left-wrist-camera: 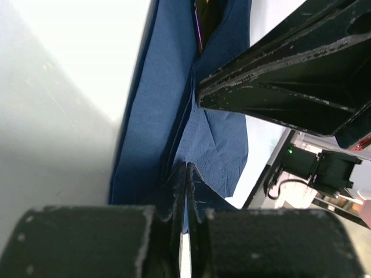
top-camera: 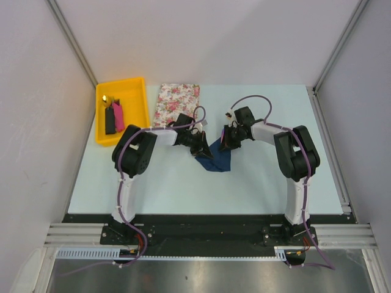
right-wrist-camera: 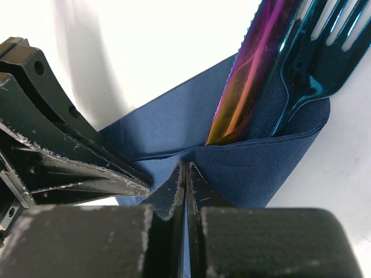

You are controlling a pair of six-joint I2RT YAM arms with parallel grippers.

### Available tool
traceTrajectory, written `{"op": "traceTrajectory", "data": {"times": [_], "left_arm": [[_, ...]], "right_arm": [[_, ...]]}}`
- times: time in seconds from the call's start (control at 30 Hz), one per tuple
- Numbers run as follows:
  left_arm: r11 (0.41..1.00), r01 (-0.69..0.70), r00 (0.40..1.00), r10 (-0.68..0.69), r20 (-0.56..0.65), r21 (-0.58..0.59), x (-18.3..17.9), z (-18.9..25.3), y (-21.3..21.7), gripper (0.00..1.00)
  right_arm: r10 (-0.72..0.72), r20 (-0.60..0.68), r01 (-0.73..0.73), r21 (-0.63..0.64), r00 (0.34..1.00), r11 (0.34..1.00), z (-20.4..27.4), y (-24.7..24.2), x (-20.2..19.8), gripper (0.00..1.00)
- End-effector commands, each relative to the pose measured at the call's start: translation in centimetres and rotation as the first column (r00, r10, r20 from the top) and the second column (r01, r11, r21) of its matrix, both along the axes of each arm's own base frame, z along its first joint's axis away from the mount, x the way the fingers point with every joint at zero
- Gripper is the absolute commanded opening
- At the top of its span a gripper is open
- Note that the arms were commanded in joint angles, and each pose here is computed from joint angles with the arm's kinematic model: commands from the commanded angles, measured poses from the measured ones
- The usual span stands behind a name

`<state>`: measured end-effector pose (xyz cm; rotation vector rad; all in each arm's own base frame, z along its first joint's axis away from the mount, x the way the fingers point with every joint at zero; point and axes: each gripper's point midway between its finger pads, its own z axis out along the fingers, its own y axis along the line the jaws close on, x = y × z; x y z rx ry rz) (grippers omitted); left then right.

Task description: Place the utensils on the paper napkin and roll it up

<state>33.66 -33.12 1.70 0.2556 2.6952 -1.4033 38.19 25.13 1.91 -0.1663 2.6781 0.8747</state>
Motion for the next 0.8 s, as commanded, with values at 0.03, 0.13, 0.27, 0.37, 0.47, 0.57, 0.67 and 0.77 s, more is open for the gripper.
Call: {"op": "traceTrajectory", "data": {"times": [0.03, 0.13, 0.27, 0.37, 0.47, 0.57, 0.67, 0.77], "left_arm": [[0.999, -0.005, 0.983, 0.014, 0.183, -0.048, 1.8, 3.9, -0.2, 0.15], [0.994, 0.032, 0.970, -0.006, 0.243, -0.105, 1.5, 6.4, -1.5, 0.18], [0.989, 0.067, 0.970, -0.034, 0.239, -0.131, 0.2, 6.8, -3.4, 0.16], [0.990, 0.056, 0.976, -0.027, 0.215, -0.126, -0.2, 5.7, -3.8, 0.14], [0.994, 0.027, 0.985, -0.008, 0.175, -0.109, -0.2, 4.1, -3.9, 0.11], [0.996, -0.004, 0.989, 0.017, 0.150, -0.086, 0.3, 2.6, -4.0, 0.10], [0.999, -0.030, 0.994, 0.035, 0.108, -0.041, 0.4, 0.6, -3.7, 0.08], [0.999, -0.049, 0.997, 0.049, 0.064, 0.004, -0.2, -1.2, -2.8, 0.05]], "right_arm": [[-0.002, -0.024, 0.000, -0.081, 1.000, 0.997, -3.1, -1.2, -0.2, 0.00], [0.001, -0.036, -0.003, -0.059, 0.999, 0.998, -3.2, -1.0, -0.5, 0.00], [0.007, -0.040, -0.009, -0.030, 0.999, 0.999, -2.9, -0.6, -0.4, 0.00], [0.001, -0.030, -0.002, -0.024, 1.000, 1.000, -2.6, -0.7, 0.0, 0.00], [-0.004, -0.027, 0.003, -0.021, 1.000, 1.000, -2.4, -0.8, 0.3, 0.00], [-0.002, -0.030, 0.001, -0.012, 1.000, 1.000, -2.1, -0.7, 0.2, 0.00], [0.005, -0.017, -0.005, 0.010, 1.000, 1.000, -1.3, -0.3, 0.4, 0.00], [0.012, 0.020, -0.013, 0.046, 1.000, 0.999, 0.6, 0.2, 1.0, 0.00]]}}
